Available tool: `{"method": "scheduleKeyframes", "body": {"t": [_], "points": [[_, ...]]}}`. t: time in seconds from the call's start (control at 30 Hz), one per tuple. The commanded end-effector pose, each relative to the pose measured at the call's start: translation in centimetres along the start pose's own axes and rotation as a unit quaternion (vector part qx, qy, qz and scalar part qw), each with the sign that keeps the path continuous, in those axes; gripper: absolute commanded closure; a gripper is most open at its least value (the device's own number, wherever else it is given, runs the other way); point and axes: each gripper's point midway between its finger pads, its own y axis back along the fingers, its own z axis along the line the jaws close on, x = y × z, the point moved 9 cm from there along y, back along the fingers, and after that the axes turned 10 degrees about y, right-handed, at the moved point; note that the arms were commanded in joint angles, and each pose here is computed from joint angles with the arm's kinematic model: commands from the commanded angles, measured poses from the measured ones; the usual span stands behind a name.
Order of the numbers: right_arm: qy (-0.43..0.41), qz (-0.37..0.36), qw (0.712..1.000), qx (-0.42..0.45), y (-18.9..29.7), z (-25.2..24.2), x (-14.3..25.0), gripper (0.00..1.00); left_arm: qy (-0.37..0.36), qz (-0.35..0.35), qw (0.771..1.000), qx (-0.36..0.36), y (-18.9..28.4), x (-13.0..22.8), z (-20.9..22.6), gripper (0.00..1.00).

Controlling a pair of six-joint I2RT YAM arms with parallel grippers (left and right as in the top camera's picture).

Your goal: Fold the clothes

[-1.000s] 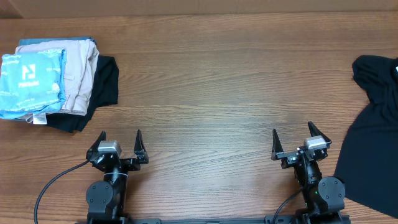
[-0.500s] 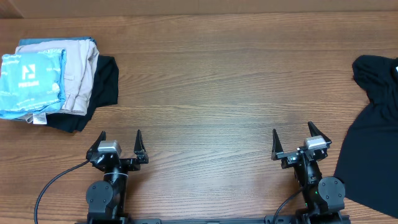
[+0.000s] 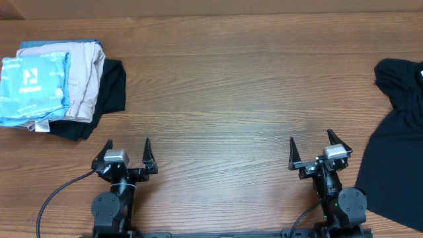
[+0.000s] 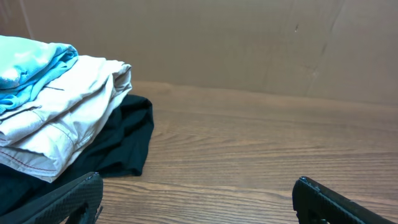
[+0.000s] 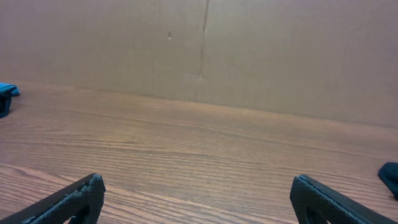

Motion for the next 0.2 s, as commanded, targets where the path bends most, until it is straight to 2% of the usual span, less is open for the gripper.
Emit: {"method": "scheduleKeyframes", "body": {"t": [0.0, 0.17], "points": [[0.000, -0.003, 1.000, 0.001, -0.01, 0.01, 0.17, 0.00, -0.009, -0.003, 1.000, 0.003, 0.02, -0.01, 0.02, 0.00], [0.000, -0.003, 1.000, 0.001, -0.01, 0.01, 0.17, 0.00, -0.009, -0.003, 1.000, 0.003, 0.02, -0.01, 0.02, 0.00]]}}
